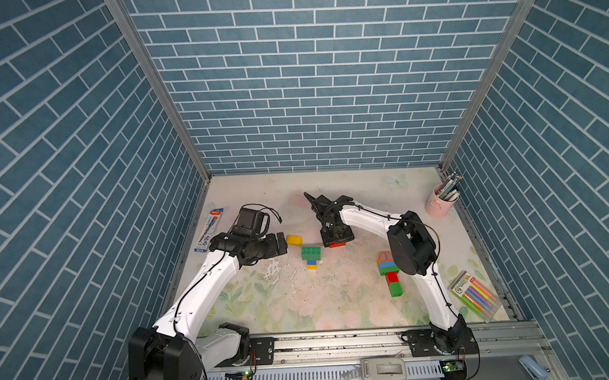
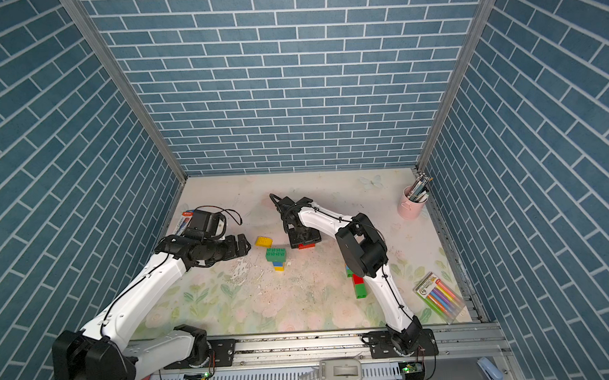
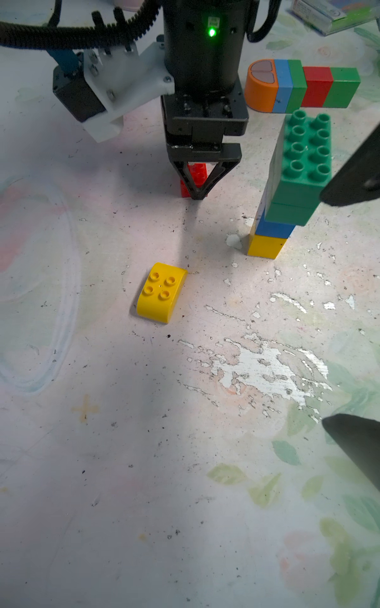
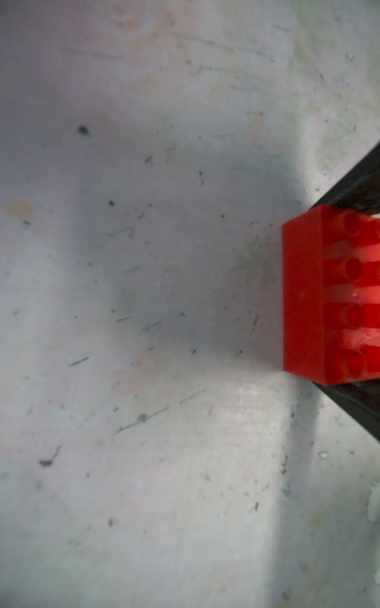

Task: Assemble an ice cream with lego
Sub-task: Pick up the lego brick from the center of the board, then assemble the lego brick with the lego brick.

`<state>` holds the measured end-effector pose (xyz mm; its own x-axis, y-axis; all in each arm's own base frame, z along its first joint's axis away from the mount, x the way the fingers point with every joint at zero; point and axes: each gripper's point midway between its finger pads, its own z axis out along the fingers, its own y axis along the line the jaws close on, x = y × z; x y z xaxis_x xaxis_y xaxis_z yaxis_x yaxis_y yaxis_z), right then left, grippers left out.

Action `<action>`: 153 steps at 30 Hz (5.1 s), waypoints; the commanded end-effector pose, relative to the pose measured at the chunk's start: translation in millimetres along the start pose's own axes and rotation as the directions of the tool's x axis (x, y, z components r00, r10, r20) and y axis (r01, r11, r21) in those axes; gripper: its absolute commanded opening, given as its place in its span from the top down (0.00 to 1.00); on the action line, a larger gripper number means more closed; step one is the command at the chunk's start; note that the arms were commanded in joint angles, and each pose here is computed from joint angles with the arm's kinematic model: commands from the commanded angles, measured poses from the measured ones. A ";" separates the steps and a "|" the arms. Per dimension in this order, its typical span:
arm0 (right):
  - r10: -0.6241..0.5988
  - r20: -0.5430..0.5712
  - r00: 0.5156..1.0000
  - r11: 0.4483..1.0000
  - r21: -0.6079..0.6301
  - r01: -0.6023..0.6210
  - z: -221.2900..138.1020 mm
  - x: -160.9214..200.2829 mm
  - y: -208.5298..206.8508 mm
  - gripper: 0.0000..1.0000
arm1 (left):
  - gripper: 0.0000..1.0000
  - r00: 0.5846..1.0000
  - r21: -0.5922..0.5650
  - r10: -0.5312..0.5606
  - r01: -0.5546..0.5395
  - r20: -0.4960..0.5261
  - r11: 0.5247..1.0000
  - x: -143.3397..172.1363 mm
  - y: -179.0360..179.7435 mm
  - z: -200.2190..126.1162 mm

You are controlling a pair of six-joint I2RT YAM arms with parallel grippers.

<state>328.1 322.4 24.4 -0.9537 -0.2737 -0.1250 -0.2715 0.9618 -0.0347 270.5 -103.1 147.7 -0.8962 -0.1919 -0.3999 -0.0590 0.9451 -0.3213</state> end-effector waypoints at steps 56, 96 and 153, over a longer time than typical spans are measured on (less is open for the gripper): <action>0.241 0.037 0.970 0.970 -0.046 -0.240 -157.0 46.7 93.2 1.00 | 0.00 0.992 -0.051 -0.119 0.122 0.044 0.991 30.5 42.0 -4.2; 0.241 -0.049 0.969 0.970 -0.007 -0.241 -126.5 57.0 102.1 1.00 | 0.00 0.992 -0.040 -0.120 0.122 0.044 0.992 33.1 40.8 -6.0; 0.114 -0.187 0.976 0.990 0.104 -0.096 -71.4 78.8 92.6 1.00 | 0.00 0.992 -0.032 -0.120 0.121 0.038 0.992 34.8 39.7 -5.6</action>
<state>229.4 411.4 136.4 -0.9866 -0.1436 -0.0771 -0.1463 0.9888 0.0300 239.8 -73.6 130.9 -0.8596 -0.3077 -0.4080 -0.1662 0.9233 -0.3463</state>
